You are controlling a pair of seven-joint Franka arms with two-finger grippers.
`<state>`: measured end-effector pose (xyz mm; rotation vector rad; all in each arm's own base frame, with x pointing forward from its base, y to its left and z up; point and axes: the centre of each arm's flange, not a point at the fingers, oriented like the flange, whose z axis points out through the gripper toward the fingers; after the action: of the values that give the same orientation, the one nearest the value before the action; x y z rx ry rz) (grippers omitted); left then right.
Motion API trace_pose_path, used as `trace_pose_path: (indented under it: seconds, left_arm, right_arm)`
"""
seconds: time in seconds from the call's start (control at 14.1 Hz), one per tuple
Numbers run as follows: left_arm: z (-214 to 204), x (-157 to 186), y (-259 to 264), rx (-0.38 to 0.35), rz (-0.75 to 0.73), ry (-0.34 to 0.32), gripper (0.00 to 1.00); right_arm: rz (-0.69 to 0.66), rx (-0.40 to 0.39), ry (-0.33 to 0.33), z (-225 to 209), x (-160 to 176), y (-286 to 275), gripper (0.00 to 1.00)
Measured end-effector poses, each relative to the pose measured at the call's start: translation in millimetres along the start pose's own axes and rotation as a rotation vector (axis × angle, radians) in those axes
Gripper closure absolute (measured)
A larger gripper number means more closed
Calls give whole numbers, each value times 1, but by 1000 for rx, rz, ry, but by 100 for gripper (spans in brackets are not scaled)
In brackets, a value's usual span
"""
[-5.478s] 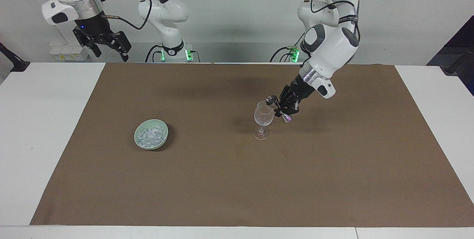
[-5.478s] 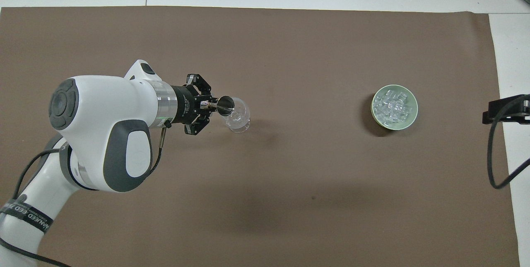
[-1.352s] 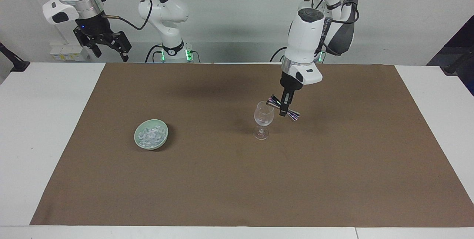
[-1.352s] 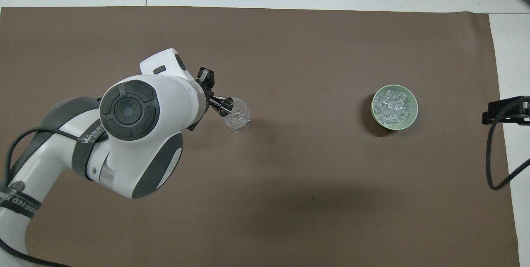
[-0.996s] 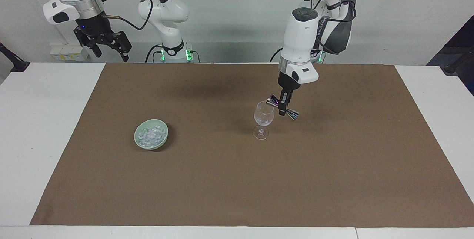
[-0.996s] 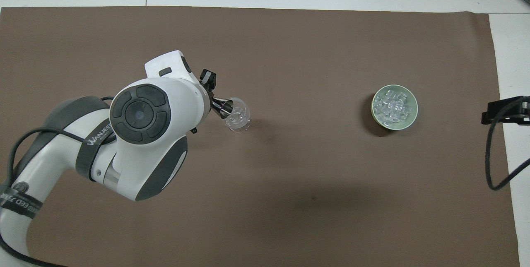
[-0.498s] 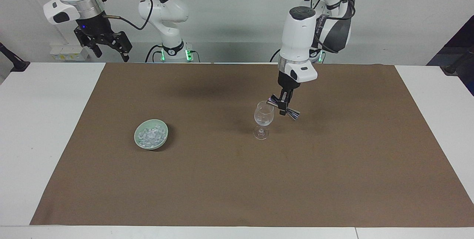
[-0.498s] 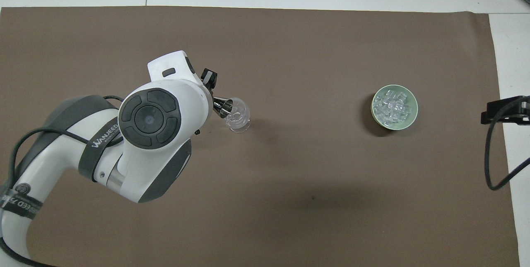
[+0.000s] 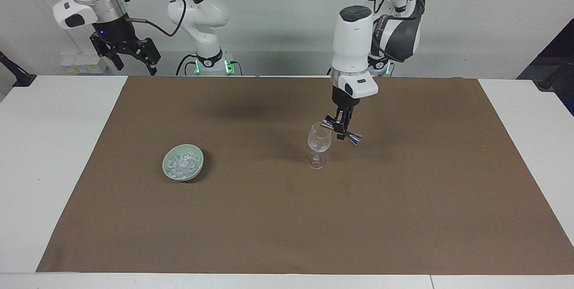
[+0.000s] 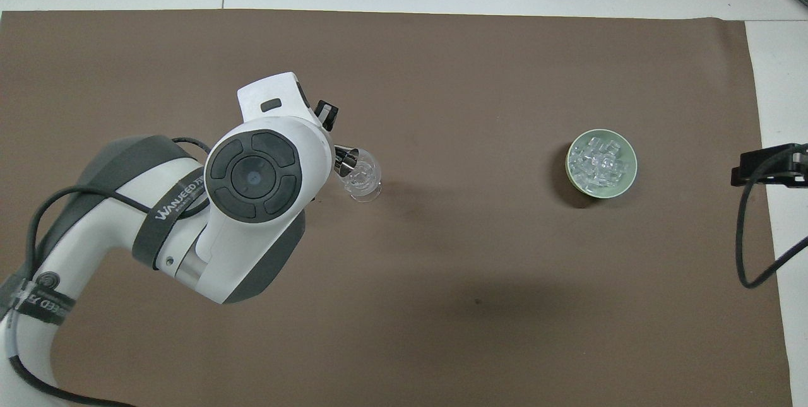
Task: Pour wine and add ice with both arms
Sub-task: 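Hold the bottle tilted over the clear cup with the left gripper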
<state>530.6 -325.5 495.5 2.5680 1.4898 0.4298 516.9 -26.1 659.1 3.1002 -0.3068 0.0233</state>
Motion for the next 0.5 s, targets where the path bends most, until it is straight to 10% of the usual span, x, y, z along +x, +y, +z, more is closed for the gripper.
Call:
trace_pose_path:
  seconds: [0.5]
  left_arm:
    - [2,1,1,1,22,34,78]
  right_arm:
    - [-8,3,25,-2,2,-5,0]
